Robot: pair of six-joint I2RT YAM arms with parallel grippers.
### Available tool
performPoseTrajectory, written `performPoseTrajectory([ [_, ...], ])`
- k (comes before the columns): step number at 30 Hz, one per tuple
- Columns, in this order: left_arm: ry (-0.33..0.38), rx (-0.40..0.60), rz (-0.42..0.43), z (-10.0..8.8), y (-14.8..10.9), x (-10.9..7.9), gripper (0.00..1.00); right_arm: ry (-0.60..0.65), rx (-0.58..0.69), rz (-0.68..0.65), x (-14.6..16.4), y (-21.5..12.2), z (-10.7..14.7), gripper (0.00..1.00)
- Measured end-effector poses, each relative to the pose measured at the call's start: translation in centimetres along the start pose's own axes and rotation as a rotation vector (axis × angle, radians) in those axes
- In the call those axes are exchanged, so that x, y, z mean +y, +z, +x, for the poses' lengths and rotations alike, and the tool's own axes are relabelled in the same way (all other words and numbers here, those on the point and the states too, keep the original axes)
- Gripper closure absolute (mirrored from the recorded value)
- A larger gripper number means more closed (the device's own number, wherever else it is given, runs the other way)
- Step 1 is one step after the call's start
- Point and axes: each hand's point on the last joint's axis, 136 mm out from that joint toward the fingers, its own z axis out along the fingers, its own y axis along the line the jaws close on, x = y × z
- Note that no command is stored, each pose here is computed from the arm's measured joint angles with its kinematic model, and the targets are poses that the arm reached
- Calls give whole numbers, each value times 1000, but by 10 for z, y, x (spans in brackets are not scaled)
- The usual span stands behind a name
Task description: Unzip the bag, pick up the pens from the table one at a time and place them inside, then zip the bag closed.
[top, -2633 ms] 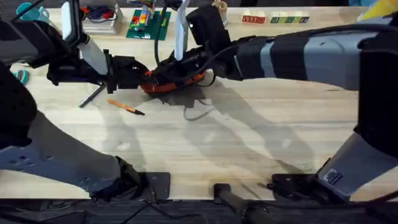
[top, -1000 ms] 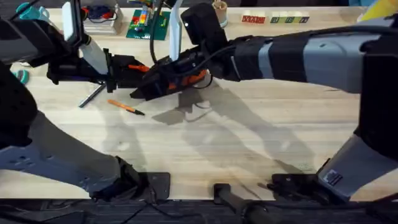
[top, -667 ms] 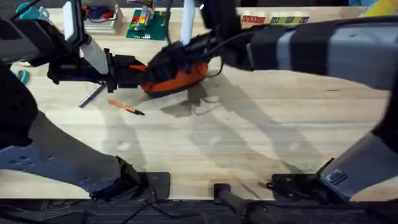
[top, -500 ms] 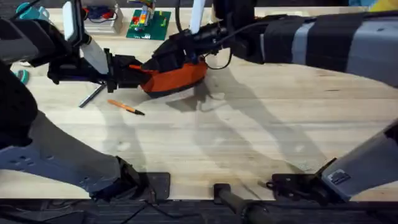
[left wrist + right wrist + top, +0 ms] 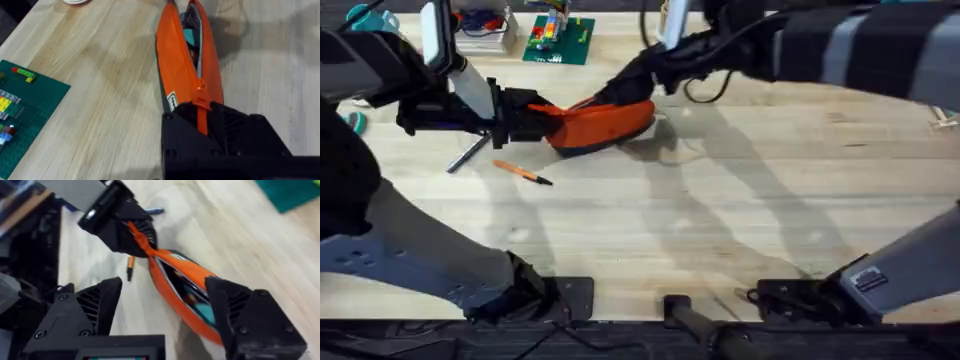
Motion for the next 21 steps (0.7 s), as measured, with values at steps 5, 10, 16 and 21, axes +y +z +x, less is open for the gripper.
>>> performPoseTrajectory([
  [5, 0, 0, 0, 0, 0, 0, 960, 13, 31, 108, -11, -39, 2, 4],
  [10, 0, 0, 0, 0, 0, 0, 960, -16, 87, 191, -4, -73, 9, 5],
  [16, 0, 0, 0, 0, 0, 0, 960, -84, 160, 287, 10, -100, 17, 6],
  [21, 0, -5, 0, -1, 0, 0, 474, -118, 182, 328, 17, -114, 18, 5],
])
